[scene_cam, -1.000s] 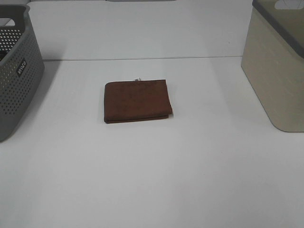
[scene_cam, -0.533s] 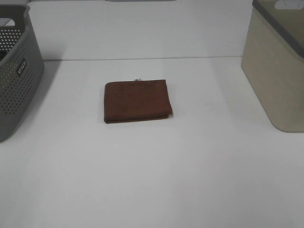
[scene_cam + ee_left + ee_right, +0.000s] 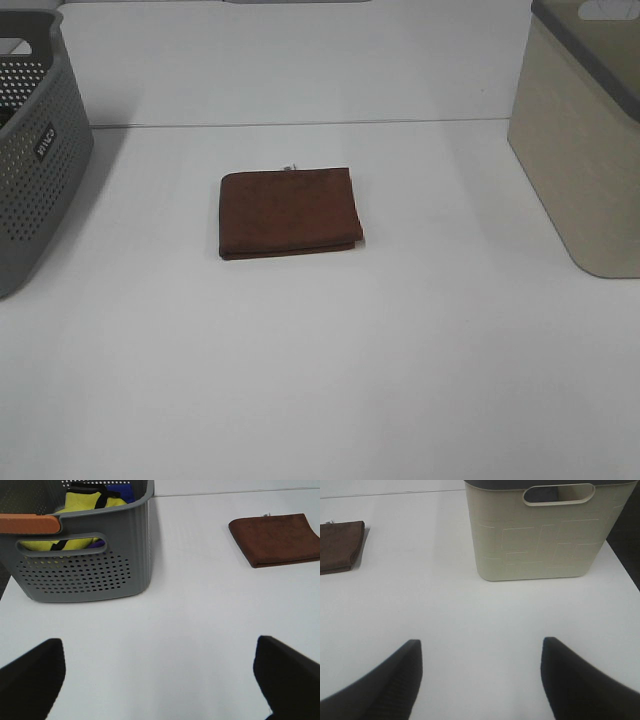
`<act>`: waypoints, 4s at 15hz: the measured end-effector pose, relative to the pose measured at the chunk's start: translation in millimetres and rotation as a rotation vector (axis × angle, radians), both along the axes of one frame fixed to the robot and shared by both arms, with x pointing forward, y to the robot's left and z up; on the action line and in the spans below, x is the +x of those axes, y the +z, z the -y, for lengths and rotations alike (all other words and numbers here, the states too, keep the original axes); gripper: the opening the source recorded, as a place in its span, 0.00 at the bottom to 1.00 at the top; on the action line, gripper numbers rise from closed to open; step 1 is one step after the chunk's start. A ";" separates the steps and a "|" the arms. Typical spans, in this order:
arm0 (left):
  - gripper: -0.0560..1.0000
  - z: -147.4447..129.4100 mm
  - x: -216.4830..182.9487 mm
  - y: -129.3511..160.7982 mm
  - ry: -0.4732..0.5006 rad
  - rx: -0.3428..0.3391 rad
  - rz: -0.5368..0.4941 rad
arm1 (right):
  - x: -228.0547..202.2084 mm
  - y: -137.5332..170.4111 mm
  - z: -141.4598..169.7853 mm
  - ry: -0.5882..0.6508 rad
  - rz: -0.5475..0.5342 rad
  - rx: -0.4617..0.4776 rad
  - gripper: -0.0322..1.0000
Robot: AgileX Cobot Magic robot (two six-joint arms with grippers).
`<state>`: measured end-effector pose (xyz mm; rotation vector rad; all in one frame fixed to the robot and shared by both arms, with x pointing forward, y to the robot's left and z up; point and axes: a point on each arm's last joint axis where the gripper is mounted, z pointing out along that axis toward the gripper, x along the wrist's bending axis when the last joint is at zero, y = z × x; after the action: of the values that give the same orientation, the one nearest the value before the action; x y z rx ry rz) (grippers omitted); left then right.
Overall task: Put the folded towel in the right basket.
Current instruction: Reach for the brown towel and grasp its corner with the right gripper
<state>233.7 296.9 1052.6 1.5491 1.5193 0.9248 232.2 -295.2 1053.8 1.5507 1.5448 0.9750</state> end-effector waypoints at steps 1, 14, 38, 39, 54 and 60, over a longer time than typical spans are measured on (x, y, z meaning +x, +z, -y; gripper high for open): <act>0.97 0.0 0.0 0.0 0.000 0.000 0.000 | 0.0 0.0 0.0 0.000 0.000 0.000 0.66; 0.97 0.0 0.0 0.0 0.000 0.000 0.000 | 0.0 0.0 0.0 0.000 0.000 0.000 0.66; 0.97 0.0 0.0 0.0 0.000 0.000 0.000 | 295.8 124.0 -24.1 0.284 -0.179 0.151 0.66; 0.97 0.0 0.0 0.0 0.000 0.000 0.000 | 315.3 119.2 -32.0 0.316 -0.209 0.144 0.66; 0.97 0.0 0.0 0.0 0.000 0.000 0.000 | 473.1 -99.2 -173.8 0.598 -0.873 0.289 0.66; 0.97 0.0 0.0 0.0 0.000 0.000 0.000 | 497.2 -172.8 -171.9 0.558 -0.992 0.357 0.66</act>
<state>233.7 296.9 1052.6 1.5491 1.5193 0.9248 729.3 -123.2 881.0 2.0630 2.7120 0.8139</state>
